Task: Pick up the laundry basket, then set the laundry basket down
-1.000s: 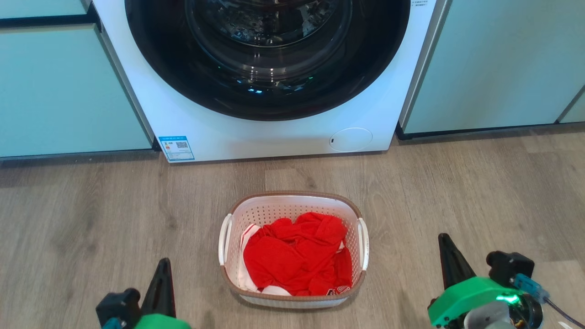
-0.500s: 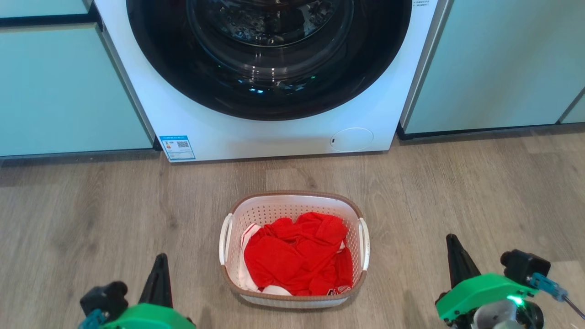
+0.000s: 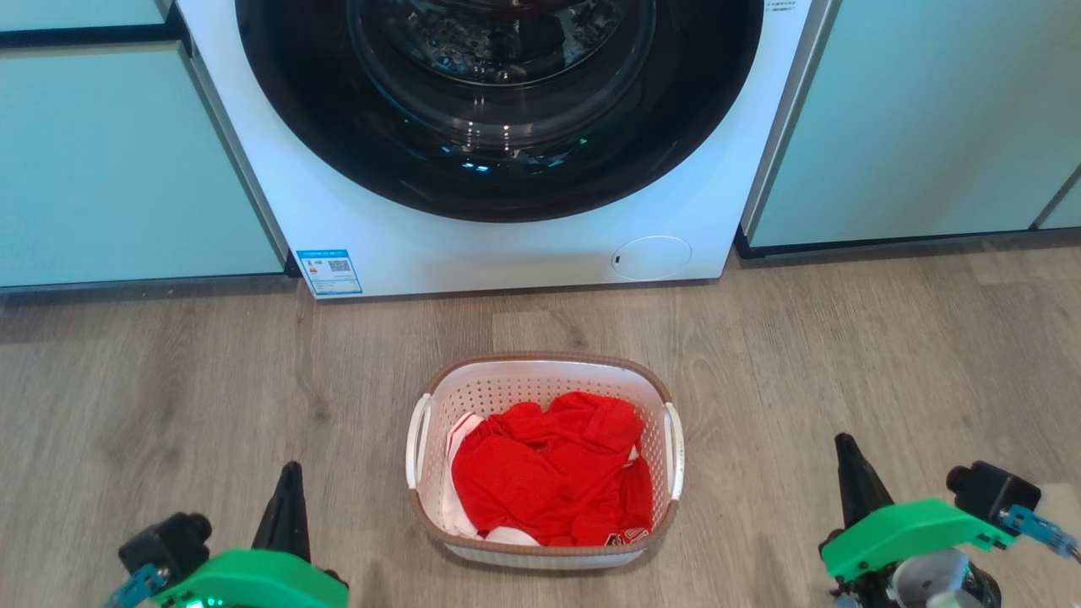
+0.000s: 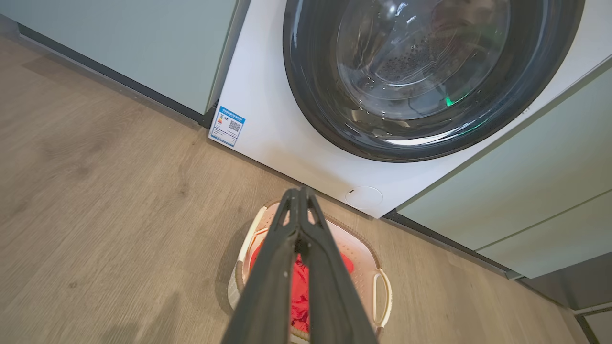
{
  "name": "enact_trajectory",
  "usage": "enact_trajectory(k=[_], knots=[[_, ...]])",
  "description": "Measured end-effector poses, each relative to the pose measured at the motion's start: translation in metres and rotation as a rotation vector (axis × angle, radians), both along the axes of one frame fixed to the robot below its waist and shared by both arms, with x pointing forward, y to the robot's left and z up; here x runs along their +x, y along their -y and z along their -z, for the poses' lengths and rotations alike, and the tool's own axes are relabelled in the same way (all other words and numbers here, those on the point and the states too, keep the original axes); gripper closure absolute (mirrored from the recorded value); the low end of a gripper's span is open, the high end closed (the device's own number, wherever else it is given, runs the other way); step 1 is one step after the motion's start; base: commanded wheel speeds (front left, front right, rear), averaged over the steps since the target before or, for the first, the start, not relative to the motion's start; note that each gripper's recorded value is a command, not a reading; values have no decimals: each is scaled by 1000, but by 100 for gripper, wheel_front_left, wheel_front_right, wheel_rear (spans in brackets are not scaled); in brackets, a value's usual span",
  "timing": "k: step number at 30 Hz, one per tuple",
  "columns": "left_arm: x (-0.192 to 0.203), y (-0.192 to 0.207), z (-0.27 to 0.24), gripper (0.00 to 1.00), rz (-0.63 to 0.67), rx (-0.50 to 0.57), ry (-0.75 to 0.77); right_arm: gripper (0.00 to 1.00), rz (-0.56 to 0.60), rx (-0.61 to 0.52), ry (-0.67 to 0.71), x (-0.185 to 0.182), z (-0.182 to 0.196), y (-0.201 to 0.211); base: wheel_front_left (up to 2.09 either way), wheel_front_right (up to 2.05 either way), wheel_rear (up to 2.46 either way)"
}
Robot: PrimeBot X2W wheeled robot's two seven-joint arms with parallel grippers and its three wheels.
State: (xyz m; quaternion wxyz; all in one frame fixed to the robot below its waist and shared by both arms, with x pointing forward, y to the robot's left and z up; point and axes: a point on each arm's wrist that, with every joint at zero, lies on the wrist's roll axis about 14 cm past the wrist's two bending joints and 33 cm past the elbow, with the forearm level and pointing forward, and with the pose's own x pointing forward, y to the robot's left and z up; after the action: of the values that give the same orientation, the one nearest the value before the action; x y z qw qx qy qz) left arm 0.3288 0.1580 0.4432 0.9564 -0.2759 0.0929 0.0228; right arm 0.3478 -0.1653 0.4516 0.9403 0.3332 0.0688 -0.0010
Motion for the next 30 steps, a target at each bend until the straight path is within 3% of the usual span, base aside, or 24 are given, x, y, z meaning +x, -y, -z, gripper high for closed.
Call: enact_trajectory(k=[30], knots=[[15,-7,-3,100,-57,-343,-22,100,86,297,-24,8,-3,16,0,0,0]])
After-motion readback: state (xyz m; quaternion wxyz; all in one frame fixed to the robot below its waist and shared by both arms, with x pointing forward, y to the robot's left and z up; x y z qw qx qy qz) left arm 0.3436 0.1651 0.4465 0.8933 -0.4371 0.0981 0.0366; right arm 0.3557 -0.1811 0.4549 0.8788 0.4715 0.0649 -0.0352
